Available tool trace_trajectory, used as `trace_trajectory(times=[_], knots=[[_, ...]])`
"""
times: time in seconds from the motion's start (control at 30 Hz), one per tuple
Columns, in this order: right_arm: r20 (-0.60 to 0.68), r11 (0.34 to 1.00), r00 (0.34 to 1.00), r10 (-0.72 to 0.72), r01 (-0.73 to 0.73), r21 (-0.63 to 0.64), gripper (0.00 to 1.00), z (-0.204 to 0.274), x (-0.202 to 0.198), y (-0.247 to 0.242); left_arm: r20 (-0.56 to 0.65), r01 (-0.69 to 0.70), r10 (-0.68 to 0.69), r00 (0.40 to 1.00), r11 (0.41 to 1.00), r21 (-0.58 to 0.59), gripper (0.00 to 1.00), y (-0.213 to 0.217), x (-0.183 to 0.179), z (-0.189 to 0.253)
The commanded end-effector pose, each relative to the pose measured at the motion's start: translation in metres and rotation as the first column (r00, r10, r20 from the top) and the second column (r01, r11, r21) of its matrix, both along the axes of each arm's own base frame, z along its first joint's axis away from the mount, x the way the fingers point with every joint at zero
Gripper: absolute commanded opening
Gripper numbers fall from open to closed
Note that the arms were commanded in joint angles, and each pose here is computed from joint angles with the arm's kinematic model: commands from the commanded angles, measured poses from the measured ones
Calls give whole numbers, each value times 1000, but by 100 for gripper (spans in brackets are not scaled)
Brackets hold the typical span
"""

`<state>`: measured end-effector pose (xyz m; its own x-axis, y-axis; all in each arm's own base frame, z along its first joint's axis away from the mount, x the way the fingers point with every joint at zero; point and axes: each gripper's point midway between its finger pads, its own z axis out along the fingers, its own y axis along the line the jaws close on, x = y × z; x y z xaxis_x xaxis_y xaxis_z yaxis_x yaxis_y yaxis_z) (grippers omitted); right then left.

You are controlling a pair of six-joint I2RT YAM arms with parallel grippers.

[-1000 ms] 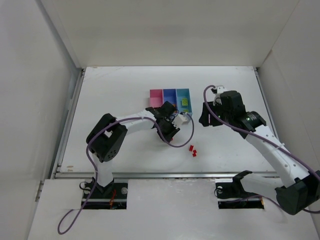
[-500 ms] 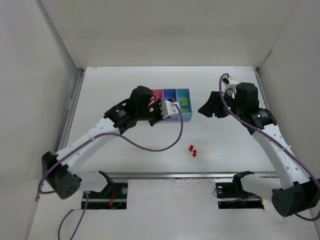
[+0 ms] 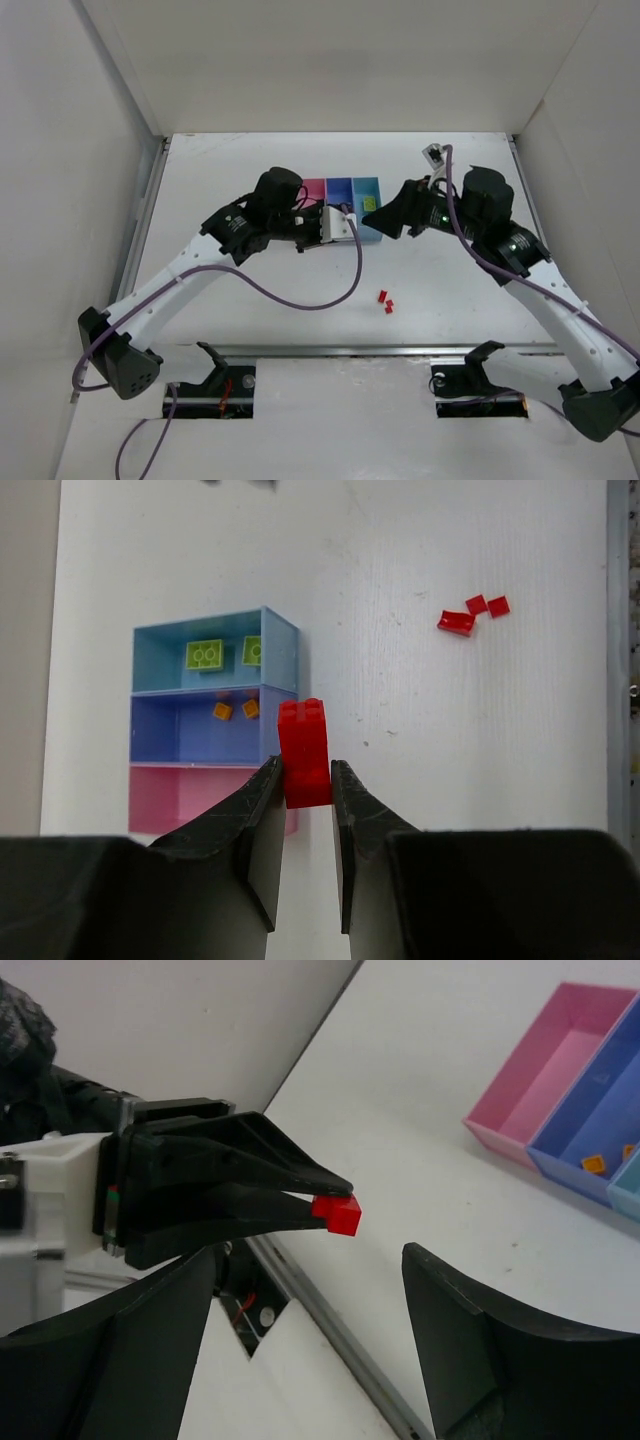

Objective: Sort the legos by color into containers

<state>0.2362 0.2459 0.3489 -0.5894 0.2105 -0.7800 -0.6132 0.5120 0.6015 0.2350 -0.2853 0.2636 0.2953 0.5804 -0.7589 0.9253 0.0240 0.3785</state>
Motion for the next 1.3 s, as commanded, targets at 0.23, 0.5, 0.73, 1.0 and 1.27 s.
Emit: trace_trajectory(times=[0.23,0.5,0.73,1.0,1.27], knots=[[-80,998,995,-52,54,20,70,-7,13,32,-22,48,-52,998,990,-136,0,-11,-16,48],[-107,999,994,-34,34,-2,66,-19,18,45,-38,37,-44,998,985,-168,0,-13,-18,55],[-127,1000,992,5,-7,-11,52,-27,12,55,-54,26,-35,998,985,-172,0,-13,-18,53],[-130,1000,991,25,-26,-7,19,-27,11,58,-47,-5,-2,999,986,-169,0,-14,-10,52],[-123,1000,992,-25,24,-9,0,-25,12,41,-77,-60,51,996,990,-126,0,-11,-2,38]])
